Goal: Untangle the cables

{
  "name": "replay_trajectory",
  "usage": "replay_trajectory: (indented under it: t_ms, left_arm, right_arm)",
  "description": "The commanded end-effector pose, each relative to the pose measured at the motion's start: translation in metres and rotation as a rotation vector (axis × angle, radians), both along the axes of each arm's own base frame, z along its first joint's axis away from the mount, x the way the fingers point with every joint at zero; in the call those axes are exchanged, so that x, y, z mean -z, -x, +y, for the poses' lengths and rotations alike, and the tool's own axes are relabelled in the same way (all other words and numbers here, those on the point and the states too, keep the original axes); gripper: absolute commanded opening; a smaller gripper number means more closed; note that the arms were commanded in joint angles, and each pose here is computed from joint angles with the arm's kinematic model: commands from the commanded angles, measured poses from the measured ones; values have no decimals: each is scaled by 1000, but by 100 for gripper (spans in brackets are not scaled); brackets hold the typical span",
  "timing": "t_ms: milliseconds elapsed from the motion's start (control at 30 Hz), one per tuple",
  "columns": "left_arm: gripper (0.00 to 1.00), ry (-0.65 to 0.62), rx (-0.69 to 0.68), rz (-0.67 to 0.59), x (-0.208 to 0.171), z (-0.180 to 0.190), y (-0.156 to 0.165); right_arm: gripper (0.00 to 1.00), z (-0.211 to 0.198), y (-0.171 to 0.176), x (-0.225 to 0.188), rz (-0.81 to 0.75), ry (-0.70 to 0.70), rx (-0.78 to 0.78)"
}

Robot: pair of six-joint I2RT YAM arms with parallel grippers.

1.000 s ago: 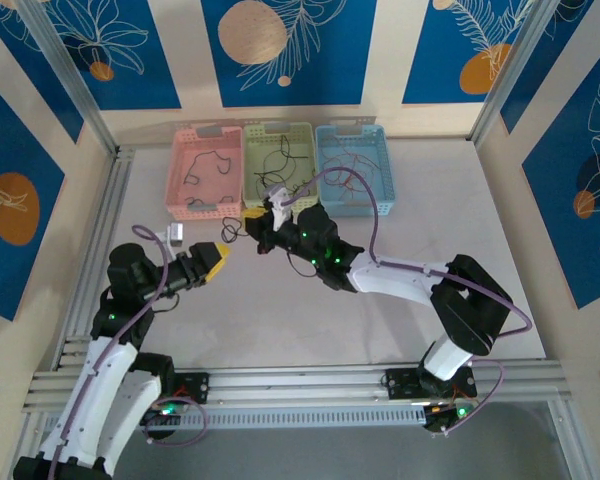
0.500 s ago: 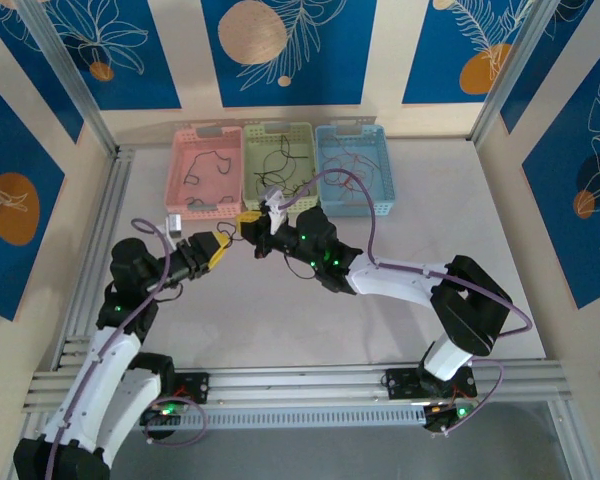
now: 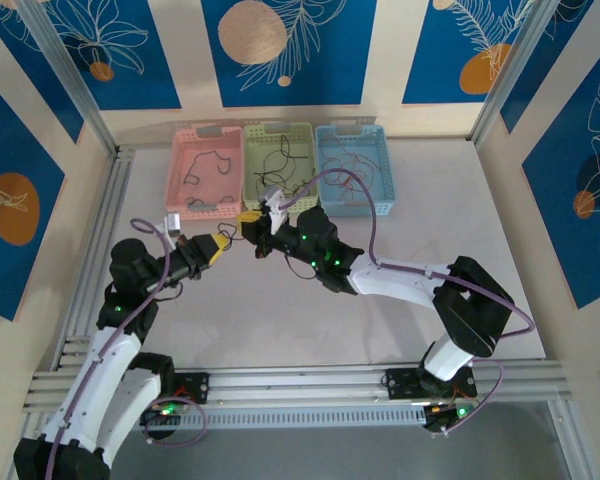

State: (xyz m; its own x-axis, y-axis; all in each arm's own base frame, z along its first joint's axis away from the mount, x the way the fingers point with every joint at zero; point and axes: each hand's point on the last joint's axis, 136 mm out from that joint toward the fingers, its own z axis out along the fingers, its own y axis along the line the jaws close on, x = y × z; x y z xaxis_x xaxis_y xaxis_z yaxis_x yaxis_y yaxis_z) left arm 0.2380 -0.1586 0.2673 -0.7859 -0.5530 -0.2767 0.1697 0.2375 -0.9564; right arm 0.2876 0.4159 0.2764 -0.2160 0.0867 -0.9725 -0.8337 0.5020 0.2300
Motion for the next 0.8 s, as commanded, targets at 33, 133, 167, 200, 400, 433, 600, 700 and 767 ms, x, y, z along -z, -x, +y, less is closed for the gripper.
replay_trajectory:
  t_ms: [33, 133, 167, 200, 400, 433, 600, 700, 767]
  left_arm:
    - [0, -20, -12, -14, 1, 2, 8]
    - [0, -52, -100, 7, 7, 15, 10]
    - [0, -62, -140, 13, 10, 20, 9]
    - [0, -70, -172, 15, 12, 25, 10]
    - [0, -176, -386, 13, 20, 62, 14]
    - [0, -184, -416, 16, 22, 67, 14]
    - [0, -192, -593, 38, 27, 95, 9]
    - [0, -145, -678, 26, 23, 107, 3]
    - [0, -120, -706, 11, 17, 111, -3]
  right_arm:
    - [0, -28, -21, -23, -43, -10, 179]
    - [0, -49, -33, -20, 25, -4, 303]
    - [0, -54, -32, -19, 51, -6, 326]
    - [0, -59, -32, -15, 80, -1, 352]
    - [0, -77, -10, 9, 273, 28, 432]
    - [0, -78, -5, 13, 306, 29, 430]
    - [0, -84, 18, 34, 365, 88, 431]
    - [0, -89, 27, 52, 405, 136, 433]
    - [0, -91, 35, 63, 423, 170, 428]
